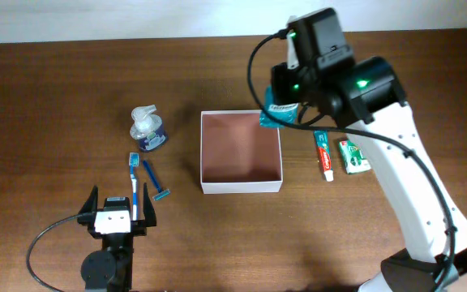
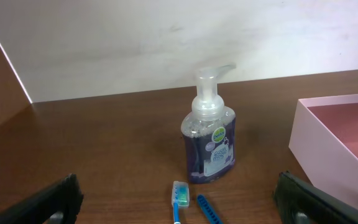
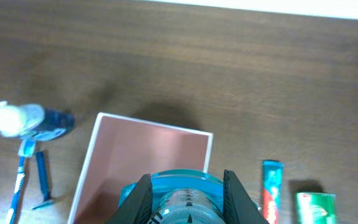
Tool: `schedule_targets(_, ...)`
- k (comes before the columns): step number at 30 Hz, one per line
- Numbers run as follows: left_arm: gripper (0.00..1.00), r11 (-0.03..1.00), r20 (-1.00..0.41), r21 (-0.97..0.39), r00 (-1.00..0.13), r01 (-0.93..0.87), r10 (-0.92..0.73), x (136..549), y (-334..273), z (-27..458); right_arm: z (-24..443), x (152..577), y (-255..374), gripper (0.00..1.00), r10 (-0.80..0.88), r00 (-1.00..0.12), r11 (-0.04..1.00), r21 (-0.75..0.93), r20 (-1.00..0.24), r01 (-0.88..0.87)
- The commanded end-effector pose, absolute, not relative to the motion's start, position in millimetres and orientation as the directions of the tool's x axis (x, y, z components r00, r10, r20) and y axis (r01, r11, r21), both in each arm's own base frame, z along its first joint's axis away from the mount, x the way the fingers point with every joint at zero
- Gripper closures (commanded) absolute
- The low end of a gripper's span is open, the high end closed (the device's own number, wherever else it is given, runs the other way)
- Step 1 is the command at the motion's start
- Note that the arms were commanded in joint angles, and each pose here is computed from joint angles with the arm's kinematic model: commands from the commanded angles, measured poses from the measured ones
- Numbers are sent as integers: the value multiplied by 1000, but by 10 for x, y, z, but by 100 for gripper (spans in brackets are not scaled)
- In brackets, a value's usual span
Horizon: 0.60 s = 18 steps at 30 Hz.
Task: Pack container
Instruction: 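Lift the Listerine bottle and carry it left over the box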
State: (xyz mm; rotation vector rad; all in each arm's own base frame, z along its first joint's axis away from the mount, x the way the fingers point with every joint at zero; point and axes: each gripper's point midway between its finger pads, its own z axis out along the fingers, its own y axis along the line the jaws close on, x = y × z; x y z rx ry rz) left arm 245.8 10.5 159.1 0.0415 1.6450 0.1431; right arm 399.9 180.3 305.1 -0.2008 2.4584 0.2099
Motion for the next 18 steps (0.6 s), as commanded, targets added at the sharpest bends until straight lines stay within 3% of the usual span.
schedule_targets(1,1,990,-989,131,-79,-54,127,2457,103,1582,2871,3964,2067,81,-114,-794,974,91,-597,-209)
schedule_targets(6,1,990,-989,131,-79,-54,127,2457,103,1582,2589,4036,2118,81,-165,-809,982,-13,-564,-191)
schedule_targets(18,0,990,-989,131,-80,-54,127,2457,102,1581,2058,4237,2113,81,-174,-855,985,-90,-488,-149)
